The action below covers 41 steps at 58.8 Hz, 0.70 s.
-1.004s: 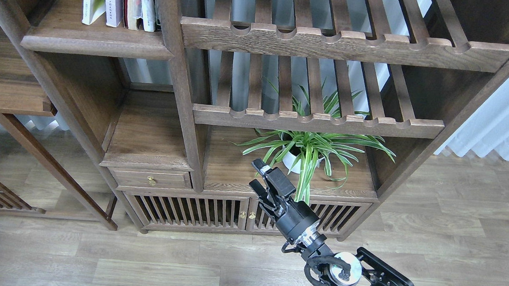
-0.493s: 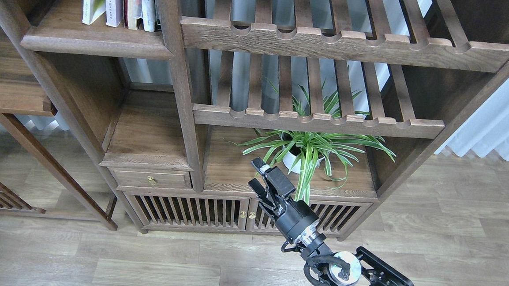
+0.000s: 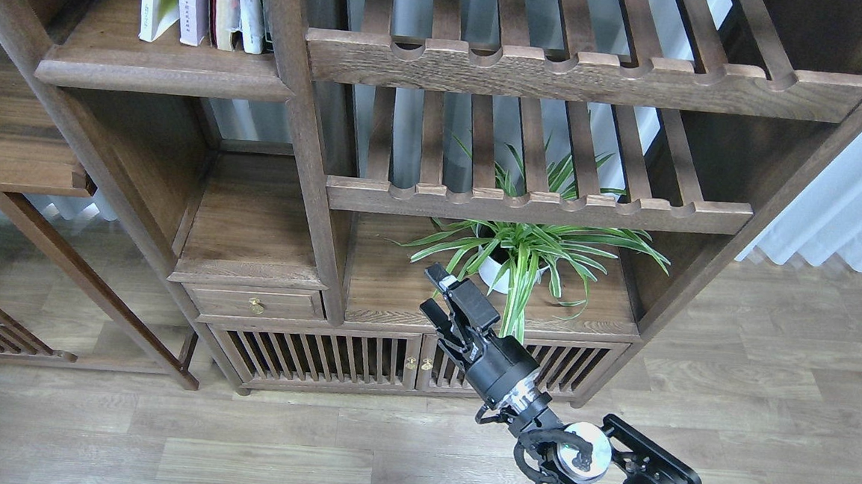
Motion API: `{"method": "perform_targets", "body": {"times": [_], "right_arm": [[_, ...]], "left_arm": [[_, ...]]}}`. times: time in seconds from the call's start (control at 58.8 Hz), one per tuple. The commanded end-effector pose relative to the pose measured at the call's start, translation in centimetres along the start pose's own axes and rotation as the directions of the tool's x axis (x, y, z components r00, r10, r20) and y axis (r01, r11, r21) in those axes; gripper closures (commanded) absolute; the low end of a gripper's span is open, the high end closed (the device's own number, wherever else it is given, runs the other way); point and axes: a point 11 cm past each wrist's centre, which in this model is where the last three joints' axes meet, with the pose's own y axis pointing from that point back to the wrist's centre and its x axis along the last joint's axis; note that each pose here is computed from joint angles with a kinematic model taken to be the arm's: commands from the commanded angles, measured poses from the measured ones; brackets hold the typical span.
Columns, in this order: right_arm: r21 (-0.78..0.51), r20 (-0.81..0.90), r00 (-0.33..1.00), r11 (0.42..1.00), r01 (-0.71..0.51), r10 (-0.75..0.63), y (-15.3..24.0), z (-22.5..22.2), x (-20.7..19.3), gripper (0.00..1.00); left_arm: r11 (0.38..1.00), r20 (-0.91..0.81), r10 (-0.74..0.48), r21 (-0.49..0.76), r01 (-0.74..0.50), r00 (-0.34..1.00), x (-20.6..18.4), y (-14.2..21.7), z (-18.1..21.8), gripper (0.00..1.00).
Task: Organize books on shelf
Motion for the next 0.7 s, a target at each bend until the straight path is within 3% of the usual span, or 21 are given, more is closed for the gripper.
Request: {"method": "perform_targets", "body": {"times": [0.0,0.255,0.578,0.681], "right_arm": [[0.001,0.001,1.0,1.0,-0.001,0.001,0.0,0.0,0.0,0.02],[0.0,0.001,1.0,1.0,0.002,-0.002,0.0,0.0,-0.1,0.02],[0.001,0.003,1.0,1.0,0.009,-0.009,-0.2,0.1,-0.3,0.02],[0.0,0.008,1.0,1.0,0.012,-0.012,-0.3,0.3,-0.3,0.02]], "left_arm": [[1.0,0.002,0.011,0.019,-0.011,1.0,0.1,-0.6,-0.5,1.0],[0.998,0.008,0.034,0.045,-0.034,0.999,0.4,-1.8,-0.7,1.0],[0.982,0.073,0.062,0.174,-0.074,0.995,0.9,-3.6,-2.6,1.0],[0.984,0.11,0.08,0.149,-0.096,0.991,1.3,-3.8,-2.4,1.0]]}}
